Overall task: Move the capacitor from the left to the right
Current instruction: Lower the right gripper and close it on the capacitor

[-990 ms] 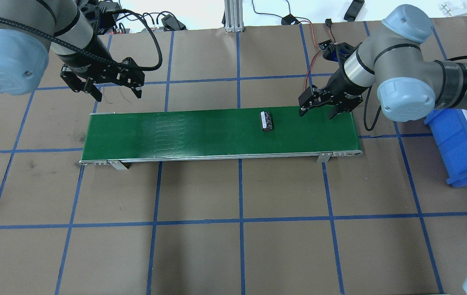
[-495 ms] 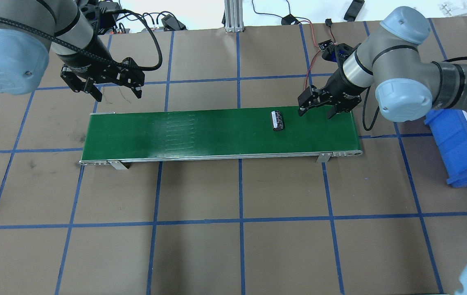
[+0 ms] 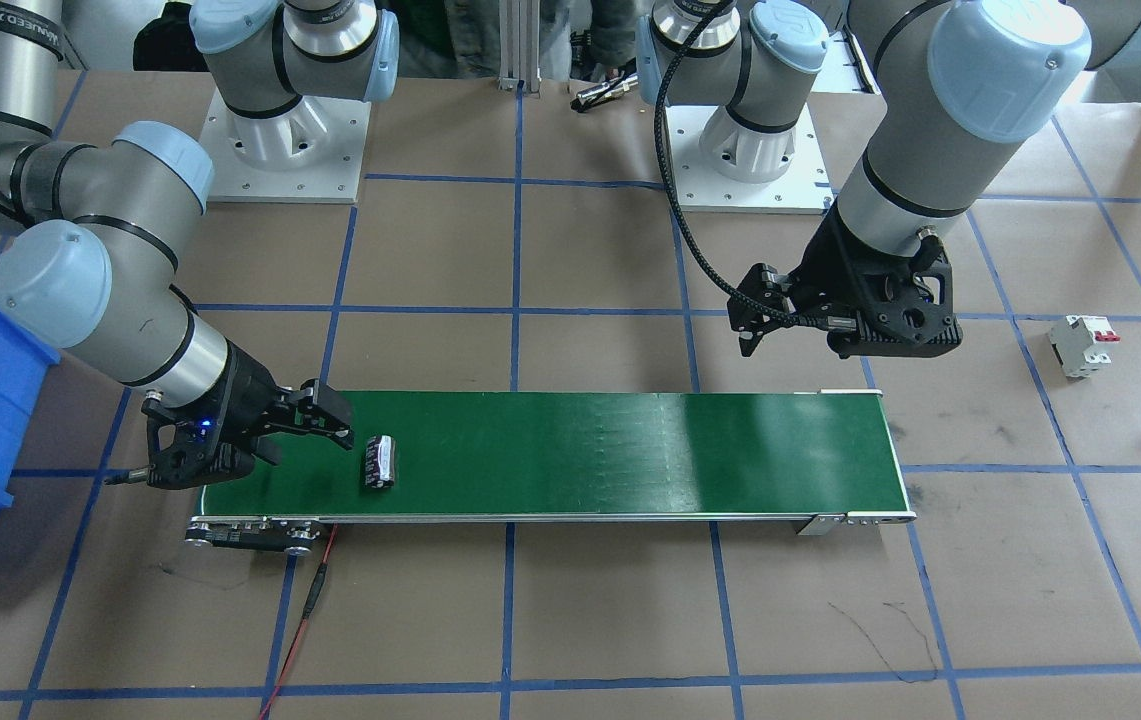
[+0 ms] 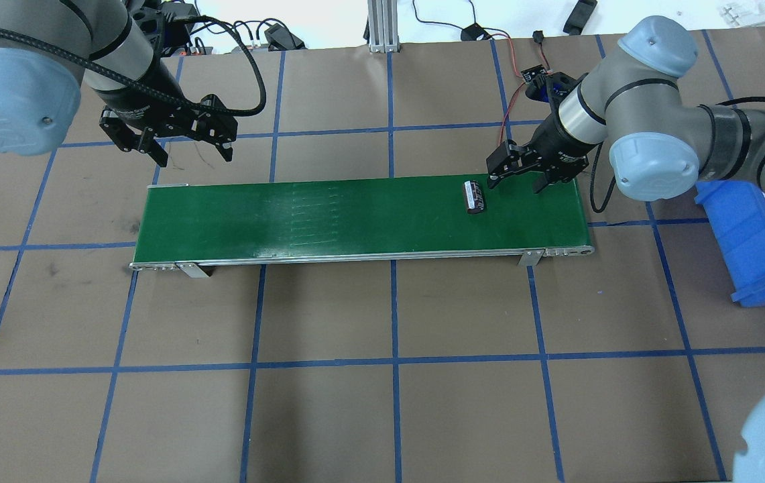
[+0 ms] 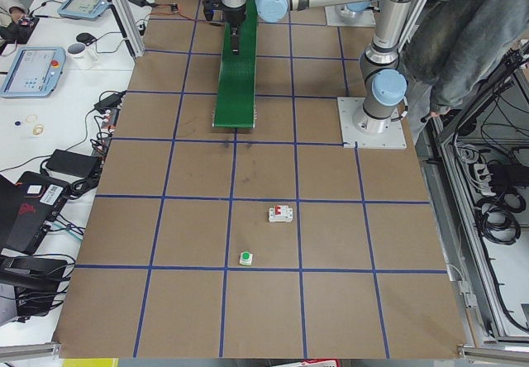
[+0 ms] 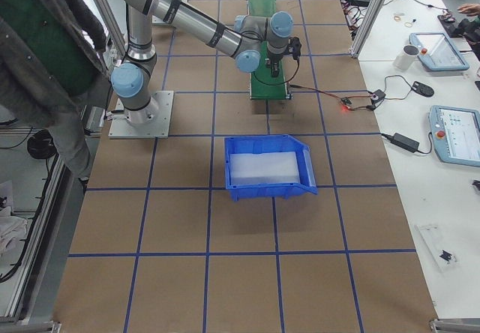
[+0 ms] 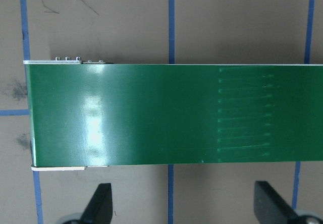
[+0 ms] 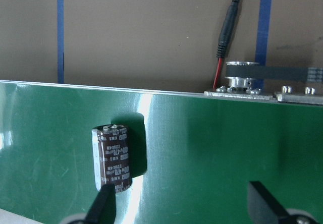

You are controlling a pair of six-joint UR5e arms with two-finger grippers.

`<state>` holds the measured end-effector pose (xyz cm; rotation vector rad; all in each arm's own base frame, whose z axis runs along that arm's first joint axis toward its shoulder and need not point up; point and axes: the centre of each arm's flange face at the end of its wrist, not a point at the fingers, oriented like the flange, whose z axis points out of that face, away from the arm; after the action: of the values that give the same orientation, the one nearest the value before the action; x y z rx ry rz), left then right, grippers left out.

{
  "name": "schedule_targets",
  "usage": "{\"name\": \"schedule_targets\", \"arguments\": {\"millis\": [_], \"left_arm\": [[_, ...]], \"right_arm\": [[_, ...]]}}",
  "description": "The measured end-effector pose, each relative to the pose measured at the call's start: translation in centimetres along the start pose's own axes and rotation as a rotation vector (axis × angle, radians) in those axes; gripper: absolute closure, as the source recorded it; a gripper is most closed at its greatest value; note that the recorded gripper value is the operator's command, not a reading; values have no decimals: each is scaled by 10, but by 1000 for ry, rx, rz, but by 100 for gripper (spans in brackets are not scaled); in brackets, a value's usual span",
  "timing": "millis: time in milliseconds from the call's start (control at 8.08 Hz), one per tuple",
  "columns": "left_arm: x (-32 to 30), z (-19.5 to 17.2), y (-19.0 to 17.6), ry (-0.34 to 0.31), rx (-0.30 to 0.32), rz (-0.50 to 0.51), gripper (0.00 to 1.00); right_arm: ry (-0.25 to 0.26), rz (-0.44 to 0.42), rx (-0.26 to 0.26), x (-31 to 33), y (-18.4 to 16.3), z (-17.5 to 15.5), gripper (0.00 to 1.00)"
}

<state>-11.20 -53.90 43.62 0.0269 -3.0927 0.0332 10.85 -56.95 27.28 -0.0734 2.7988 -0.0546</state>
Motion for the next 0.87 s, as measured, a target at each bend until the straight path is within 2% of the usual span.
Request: {"name": "schedule_targets", "arguments": {"millis": [495,619,866], "left_arm": [[0,1,0,0,-1,1,0],[0,1,0,1,-2,1,0],[0,1,0,1,-2,1,0]], "right_arm": [[-1,3,-6,5,-4,11,16],[-2,4,-11,6,-4,14,22],[-1,4,-10,9,-7,21,45]]}}
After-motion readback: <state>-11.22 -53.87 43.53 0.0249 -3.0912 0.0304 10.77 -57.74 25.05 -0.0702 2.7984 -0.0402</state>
